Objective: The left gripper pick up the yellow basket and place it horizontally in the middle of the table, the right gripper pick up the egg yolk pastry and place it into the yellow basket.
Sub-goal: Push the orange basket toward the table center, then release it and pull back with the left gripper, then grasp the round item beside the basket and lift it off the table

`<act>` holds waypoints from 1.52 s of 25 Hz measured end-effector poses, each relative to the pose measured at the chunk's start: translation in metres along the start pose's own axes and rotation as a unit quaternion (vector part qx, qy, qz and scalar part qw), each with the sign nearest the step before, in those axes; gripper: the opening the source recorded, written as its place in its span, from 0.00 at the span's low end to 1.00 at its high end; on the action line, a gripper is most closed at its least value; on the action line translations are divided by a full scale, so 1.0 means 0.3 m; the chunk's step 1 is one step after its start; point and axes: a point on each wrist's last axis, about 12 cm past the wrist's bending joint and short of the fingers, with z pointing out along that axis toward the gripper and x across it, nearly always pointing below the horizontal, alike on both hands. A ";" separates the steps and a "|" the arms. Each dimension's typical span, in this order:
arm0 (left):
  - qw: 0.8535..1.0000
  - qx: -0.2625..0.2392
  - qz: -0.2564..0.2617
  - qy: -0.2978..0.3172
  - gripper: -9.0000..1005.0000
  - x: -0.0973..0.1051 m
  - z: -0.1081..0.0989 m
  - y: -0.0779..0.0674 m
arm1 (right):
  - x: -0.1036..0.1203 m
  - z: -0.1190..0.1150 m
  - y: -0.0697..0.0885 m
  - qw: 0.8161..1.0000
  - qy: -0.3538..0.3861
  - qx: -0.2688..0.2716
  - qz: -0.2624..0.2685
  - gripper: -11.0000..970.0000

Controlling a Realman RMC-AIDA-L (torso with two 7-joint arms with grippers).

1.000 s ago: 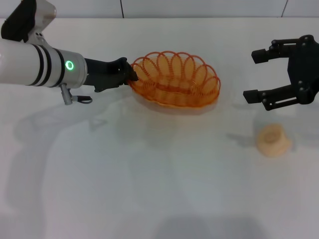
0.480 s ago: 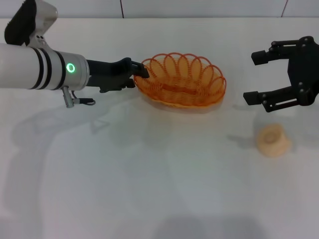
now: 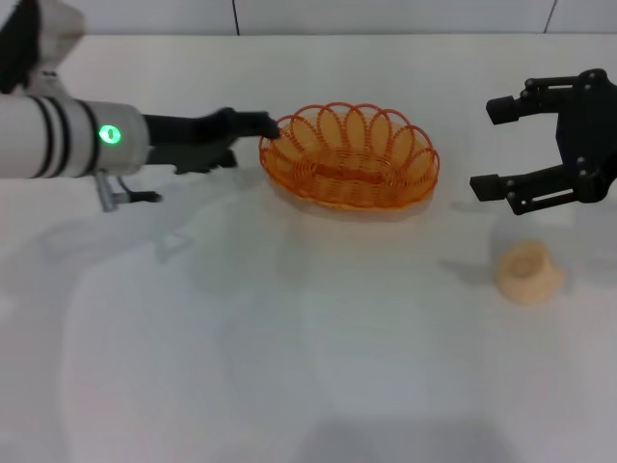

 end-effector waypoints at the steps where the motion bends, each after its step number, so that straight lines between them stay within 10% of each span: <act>1: 1.000 0.000 0.000 -0.008 0.71 -0.005 -0.013 0.012 | 0.000 -0.001 -0.001 1.000 0.000 0.001 0.000 0.88; 19: 0.980 0.088 0.106 -0.142 0.82 -0.160 -0.354 0.125 | 0.045 -0.002 -0.064 0.992 0.004 0.067 0.106 0.88; 31: 0.943 0.102 0.308 -0.068 0.81 -0.177 -0.530 0.088 | 0.045 0.034 -0.084 0.981 0.067 0.085 0.164 0.84; 38: 0.927 0.090 0.361 0.039 0.82 -0.144 -0.509 0.056 | 0.035 0.087 -0.086 0.970 0.140 0.093 0.175 0.83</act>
